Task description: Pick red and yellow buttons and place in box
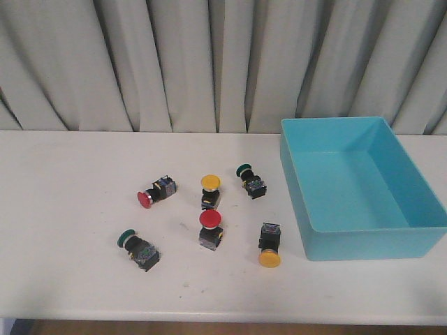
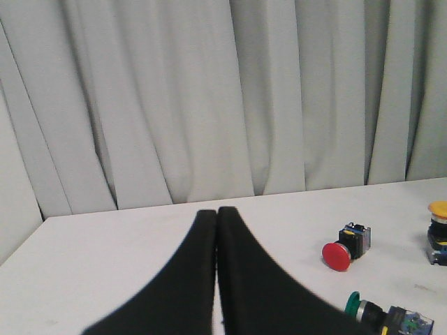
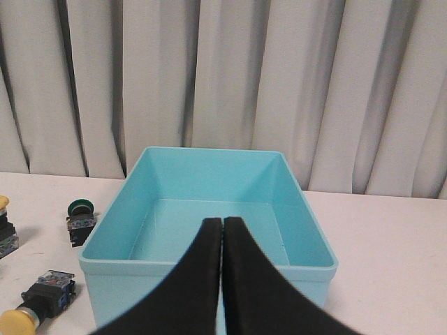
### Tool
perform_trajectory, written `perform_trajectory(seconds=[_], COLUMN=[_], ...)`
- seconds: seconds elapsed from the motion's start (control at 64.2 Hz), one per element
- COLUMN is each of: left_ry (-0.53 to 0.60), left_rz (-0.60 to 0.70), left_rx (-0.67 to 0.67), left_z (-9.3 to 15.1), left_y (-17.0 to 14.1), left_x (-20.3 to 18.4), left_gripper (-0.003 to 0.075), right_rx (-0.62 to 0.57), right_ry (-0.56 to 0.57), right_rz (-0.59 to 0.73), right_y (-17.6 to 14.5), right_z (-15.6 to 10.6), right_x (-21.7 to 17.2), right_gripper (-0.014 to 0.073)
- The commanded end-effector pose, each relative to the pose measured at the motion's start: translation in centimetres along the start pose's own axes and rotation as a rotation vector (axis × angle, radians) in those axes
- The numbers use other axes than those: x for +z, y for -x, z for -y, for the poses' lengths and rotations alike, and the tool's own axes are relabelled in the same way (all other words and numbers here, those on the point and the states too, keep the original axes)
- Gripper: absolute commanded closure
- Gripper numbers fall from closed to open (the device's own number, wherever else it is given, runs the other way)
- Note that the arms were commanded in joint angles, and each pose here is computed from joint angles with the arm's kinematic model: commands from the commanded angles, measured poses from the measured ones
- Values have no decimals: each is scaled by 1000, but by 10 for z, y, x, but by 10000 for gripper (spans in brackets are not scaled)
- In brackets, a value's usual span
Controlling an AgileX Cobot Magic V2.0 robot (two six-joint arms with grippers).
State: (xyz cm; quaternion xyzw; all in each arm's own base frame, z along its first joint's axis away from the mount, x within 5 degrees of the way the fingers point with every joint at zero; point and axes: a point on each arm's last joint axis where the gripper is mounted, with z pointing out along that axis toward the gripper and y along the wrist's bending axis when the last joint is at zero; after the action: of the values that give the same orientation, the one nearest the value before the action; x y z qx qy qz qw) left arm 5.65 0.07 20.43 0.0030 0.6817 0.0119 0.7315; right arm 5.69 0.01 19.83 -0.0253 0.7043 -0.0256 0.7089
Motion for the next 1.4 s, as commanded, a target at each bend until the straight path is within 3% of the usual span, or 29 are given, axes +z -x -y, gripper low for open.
perform_trajectory(seconds=[0.0, 1.028, 1.152, 1.386], left_ry=[1, 1, 1, 4], left_rz=[50, 69, 146, 266], left_rx=[-11, -19, -26, -9], left_z=[0, 0, -1, -2], left_y=[-6, -3, 24, 117], left_x=[0, -1, -3, -16], left_gripper=[727, 727, 727, 727], right_rx=[-3, -4, -2, -10], right_ry=[-14, -16, -19, -20], right_rz=[79, 99, 147, 211], right_y=[5, 8, 26, 95], right_z=[1, 1, 2, 7], right_x=[-1, -1, -4, -16], right_gripper=[598, 598, 598, 598])
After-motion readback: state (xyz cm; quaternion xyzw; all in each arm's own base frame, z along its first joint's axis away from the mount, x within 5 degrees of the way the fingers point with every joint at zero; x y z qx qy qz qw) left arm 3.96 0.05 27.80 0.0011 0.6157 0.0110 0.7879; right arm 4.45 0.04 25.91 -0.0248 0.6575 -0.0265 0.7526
